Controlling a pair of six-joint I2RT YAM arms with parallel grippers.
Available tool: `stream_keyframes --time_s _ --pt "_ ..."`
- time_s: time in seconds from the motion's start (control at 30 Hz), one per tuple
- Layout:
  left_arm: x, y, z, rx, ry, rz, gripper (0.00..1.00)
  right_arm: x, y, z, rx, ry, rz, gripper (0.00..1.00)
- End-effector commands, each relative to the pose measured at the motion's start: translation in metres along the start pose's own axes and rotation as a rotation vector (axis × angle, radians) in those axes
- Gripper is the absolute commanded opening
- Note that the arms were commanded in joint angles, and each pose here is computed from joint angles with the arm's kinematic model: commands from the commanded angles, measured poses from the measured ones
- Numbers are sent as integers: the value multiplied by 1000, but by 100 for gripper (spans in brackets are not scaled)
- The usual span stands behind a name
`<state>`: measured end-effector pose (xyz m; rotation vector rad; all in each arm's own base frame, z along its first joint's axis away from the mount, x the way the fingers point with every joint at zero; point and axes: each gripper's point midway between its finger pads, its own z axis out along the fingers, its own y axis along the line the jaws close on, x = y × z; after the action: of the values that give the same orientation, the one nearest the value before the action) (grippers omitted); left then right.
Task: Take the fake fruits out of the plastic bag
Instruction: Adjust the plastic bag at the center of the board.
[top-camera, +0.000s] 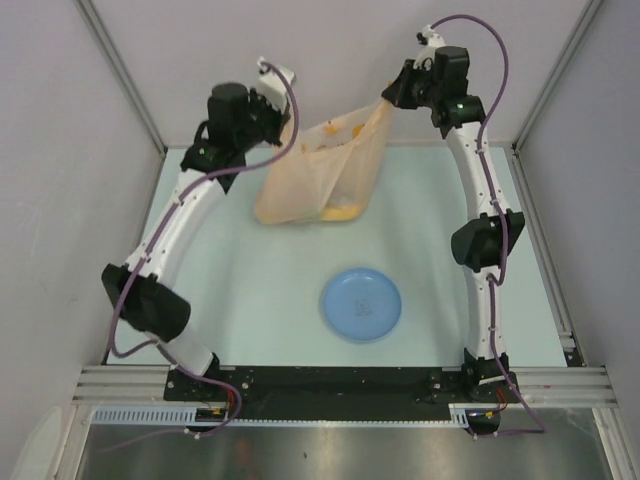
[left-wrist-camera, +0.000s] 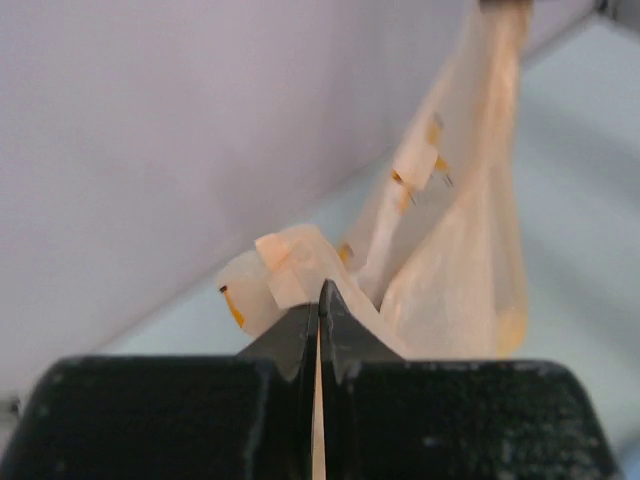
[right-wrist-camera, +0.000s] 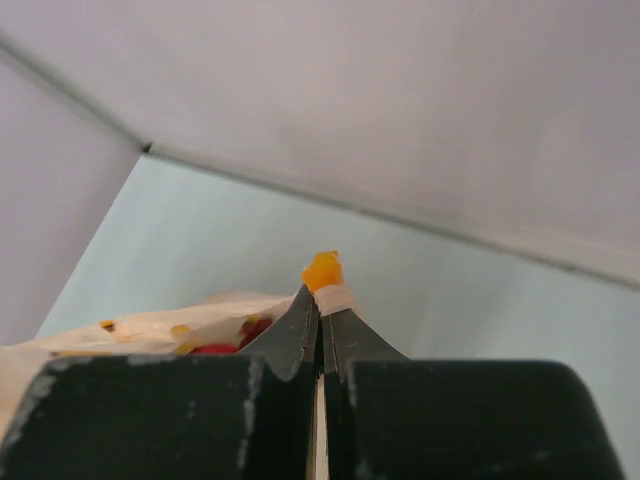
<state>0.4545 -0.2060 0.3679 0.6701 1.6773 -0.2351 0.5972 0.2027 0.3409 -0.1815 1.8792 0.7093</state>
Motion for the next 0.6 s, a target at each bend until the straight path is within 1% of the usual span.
stream_keyframes --time_s 0.0,0.03,0.07,0.1,0.13,0.17,0.2,0.23,0.27,0.3,0.33,0.37,0.4,0.43,0.47,0.5,0.53,0.57 --pt "-82 33 28 20 -194 77 0 -105 -17 -26 62 -361 -196 0" --pt "-113 46 40 -2 -263 93 0 -127 -19 -37 83 -435 -238 0" --pt "-125 50 42 -10 -285 98 0 -145 -14 -51 82 -486 -267 0" --pt "-143 53 41 -17 -338 110 0 -157 -11 -61 84 -522 -286 0" --pt "-170 56 33 -32 -420 129 0 -170 -8 -73 86 -563 -312 0" --pt "-199 52 19 -46 -525 161 0 -194 -3 -106 100 -615 -351 0" --pt "-205 47 14 -44 -543 174 0 -198 0 -117 94 -616 -372 0" --pt "-191 30 25 -2 -509 174 0 -196 -1 -123 102 -591 -377 0" --pt "-203 23 6 9 -534 174 0 -205 1 -146 115 -602 -393 0" --pt "-196 15 5 38 -516 156 0 -191 -8 -142 108 -543 -378 0" --pt "-171 -5 15 106 -451 131 0 -181 -15 -145 113 -495 -359 0" --pt "-172 -15 -3 131 -445 108 0 -171 -16 -147 106 -457 -346 0" --pt "-165 -24 -10 155 -428 98 0 -174 -17 -172 111 -454 -354 0" --pt "-125 -48 4 215 -343 70 0 -137 -39 -160 130 -352 -310 0" --pt "-111 -59 1 240 -324 62 0 -119 -46 -163 139 -313 -335 0" --pt "-114 -69 -21 258 -345 65 0 -125 -22 -200 143 -356 -396 0" --pt "-71 -91 -10 310 -261 42 0 -50 -58 -177 169 -216 -346 0" --pt "-59 -101 -15 334 -240 30 0 -27 -61 -183 178 -187 -360 0"
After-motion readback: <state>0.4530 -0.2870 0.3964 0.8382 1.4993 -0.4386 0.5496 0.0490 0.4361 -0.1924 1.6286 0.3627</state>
